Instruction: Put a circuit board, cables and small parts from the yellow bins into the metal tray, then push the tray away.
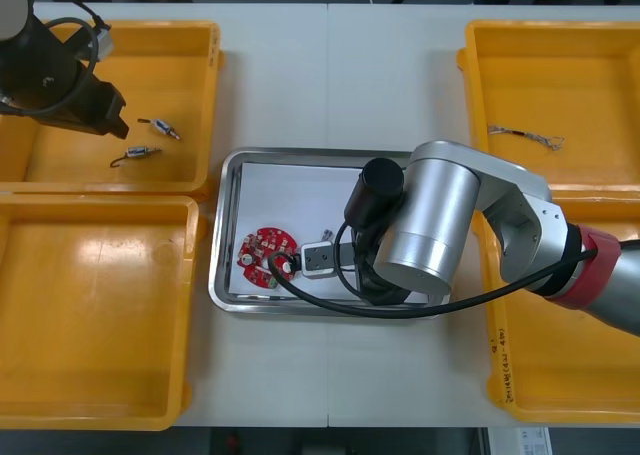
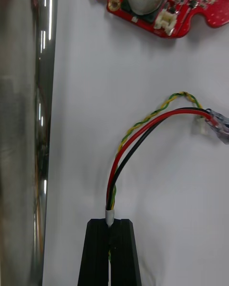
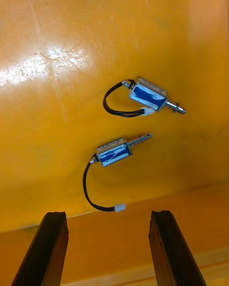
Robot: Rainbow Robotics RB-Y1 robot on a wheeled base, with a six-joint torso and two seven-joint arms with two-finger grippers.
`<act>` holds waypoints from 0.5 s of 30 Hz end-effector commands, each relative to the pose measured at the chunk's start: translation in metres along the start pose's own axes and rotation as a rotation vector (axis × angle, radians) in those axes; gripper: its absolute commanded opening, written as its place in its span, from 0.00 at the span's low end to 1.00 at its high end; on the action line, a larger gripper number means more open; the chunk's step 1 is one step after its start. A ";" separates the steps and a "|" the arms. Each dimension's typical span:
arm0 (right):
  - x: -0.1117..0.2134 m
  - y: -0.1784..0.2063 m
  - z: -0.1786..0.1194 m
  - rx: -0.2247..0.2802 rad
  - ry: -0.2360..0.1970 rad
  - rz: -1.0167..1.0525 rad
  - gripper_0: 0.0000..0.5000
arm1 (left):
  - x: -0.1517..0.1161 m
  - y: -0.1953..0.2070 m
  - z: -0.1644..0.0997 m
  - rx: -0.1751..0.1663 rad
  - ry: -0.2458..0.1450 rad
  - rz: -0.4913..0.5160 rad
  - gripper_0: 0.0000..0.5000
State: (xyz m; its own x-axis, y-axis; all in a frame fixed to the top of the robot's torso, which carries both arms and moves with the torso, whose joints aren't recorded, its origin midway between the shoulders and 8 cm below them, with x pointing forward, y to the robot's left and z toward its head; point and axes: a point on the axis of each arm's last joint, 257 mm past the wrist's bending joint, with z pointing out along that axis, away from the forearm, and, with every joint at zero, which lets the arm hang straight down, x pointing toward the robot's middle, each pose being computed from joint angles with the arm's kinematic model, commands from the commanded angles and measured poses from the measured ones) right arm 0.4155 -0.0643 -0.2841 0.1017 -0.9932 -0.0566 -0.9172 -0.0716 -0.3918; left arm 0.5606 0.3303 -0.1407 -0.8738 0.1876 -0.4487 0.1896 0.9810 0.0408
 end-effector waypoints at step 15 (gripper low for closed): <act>-0.012 0.009 0.004 -0.003 -0.036 -0.006 0.51 | -0.031 -0.008 0.030 -0.031 -0.078 0.222 1.00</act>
State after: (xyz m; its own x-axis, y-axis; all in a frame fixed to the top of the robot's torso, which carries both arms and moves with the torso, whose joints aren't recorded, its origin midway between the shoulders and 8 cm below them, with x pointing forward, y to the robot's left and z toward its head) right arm 0.4127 -0.0692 -0.2979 0.0842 -0.9947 -0.0586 -0.9267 -0.0566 -0.3714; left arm 0.5808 0.3381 -0.1693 -0.8079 0.3816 -0.4492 0.3456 0.9241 0.1633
